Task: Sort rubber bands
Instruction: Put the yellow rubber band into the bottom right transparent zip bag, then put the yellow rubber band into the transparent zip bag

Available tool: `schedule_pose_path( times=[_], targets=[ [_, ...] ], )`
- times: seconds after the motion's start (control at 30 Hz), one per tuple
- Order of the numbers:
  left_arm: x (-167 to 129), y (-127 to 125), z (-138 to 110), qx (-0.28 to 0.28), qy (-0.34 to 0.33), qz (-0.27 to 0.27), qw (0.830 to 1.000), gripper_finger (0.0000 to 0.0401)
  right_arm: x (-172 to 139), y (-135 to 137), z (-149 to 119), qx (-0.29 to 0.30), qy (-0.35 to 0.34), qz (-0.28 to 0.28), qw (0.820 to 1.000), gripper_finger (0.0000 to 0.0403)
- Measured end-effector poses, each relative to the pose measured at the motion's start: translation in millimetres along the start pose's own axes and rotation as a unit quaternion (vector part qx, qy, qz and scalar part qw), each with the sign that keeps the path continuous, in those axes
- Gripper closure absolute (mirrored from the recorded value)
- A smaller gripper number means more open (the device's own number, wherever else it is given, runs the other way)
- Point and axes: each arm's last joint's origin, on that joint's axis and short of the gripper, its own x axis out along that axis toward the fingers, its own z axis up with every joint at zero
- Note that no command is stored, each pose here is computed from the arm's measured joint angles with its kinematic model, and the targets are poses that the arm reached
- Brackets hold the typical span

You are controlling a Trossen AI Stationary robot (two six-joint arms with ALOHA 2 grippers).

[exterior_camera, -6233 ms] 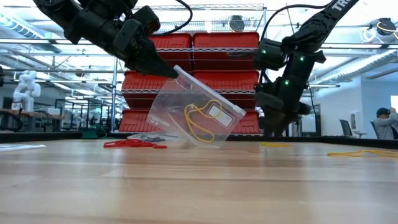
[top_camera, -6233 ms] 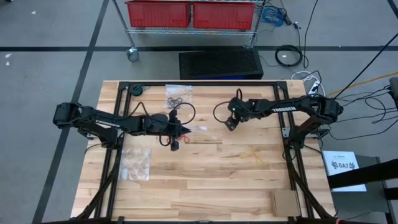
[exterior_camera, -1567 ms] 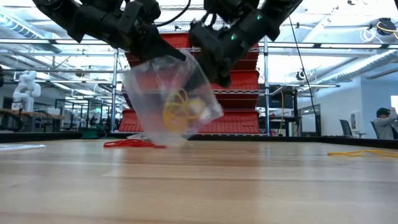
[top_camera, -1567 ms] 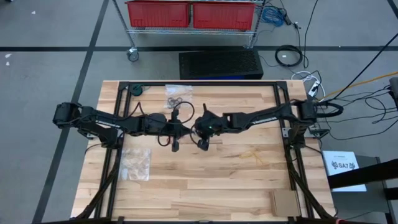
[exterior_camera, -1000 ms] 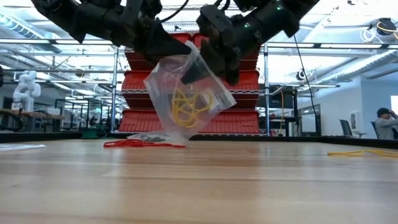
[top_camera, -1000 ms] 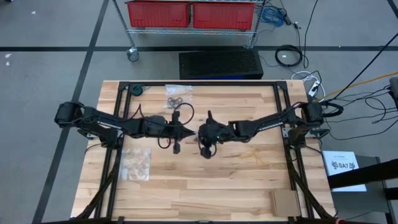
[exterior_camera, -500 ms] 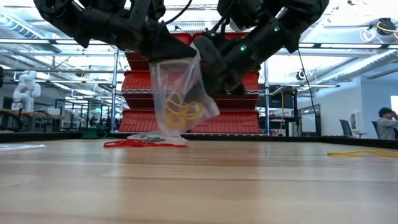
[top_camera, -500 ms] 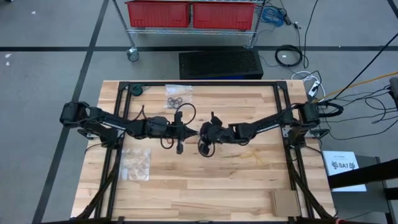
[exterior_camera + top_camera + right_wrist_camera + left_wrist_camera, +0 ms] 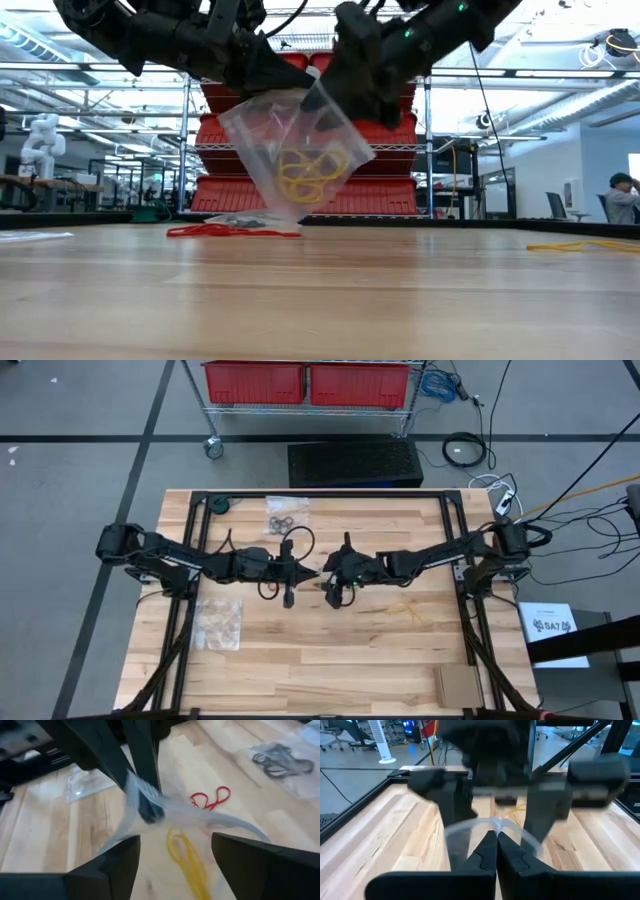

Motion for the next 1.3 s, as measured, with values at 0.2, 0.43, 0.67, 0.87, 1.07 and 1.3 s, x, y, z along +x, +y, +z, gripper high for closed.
schedule_pose_path(
  times=[0.2,0.43,0.67,0.87,1.07,1.3],
  targets=[
    [0.0,0.0,0.0,0.0,0.0,0.0,1.0,0.0399,-25.8,-0.5,9.3,-0.003,0.012,-0.004,1.0,0.0163],
    [0.0,0.0,-0.6,0.0,0.003,0.0,1.0,0.0399,-56.2,-1.9,19.8,0.0,0.014,-0.005,1.0,0.0163],
    [0.0,0.0,-0.7,0.0,0.004,0.0,1.0,0.0399,-85.0,-2.6,31.4,0.005,-0.008,0.003,1.0,0.0163],
    [0.0,0.1,-1.2,0.0,0.006,0.0,1.0,0.0399,-111.4,-8.2,8.0,0.034,0.13,-0.022,0.991,0.0184],
    [0.0,0.0,-1.2,0.0,0.006,0.0,1.0,0.0399,-131.7,-1.6,-27.8,0.078,0.282,-0.09,0.952,0.0293],
    [0.0,0.0,-1.2,0.0,0.006,0.0,1.0,0.0399,-163.7,8.0,-67.5,0.114,0.435,-0.223,0.865,0.0392]
  ],
)
